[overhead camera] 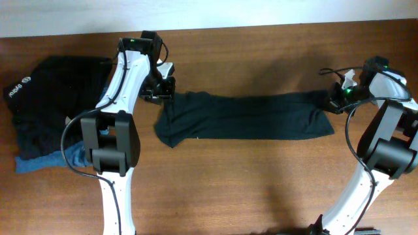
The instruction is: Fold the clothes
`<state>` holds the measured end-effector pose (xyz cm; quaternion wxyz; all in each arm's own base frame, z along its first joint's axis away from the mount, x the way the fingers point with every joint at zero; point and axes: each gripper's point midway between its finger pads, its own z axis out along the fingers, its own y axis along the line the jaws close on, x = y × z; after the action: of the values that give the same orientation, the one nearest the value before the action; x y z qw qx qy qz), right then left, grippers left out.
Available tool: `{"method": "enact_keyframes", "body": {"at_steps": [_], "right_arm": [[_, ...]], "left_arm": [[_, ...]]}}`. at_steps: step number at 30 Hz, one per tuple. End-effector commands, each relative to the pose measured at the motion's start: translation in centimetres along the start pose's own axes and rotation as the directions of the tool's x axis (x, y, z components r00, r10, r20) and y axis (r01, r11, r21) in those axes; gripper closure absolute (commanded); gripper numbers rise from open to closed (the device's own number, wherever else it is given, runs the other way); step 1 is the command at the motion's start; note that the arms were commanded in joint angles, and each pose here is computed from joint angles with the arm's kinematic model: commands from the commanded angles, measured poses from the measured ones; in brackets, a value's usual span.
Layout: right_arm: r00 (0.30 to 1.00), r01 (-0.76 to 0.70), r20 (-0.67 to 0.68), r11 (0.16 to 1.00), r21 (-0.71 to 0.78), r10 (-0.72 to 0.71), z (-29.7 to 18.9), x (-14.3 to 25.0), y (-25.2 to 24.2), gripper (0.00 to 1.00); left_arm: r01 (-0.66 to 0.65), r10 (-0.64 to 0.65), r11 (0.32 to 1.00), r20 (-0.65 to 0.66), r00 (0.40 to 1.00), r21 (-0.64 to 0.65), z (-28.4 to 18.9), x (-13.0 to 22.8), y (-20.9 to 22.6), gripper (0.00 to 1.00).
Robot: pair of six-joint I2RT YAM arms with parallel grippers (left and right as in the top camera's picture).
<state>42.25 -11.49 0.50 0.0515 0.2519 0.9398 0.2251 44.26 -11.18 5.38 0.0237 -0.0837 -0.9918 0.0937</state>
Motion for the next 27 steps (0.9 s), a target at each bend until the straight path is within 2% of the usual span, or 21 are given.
{"method": "enact_keyframes", "body": {"at_steps": [1,27], "right_arm": [[1.000,-0.006,-0.024,1.000,0.008,0.006,0.9,0.5,-0.4,0.96],[0.999,-0.039,-0.013,0.999,0.007,0.039,0.2,0.2,-1.7,0.96]], "left_arm": [[-0.010,0.010,1.000,0.024,1.000,0.014,-1.4,0.1,-0.6,0.59],[-0.010,0.010,1.000,0.022,1.000,0.014,-1.4,0.2,-0.5,0.58]]}}
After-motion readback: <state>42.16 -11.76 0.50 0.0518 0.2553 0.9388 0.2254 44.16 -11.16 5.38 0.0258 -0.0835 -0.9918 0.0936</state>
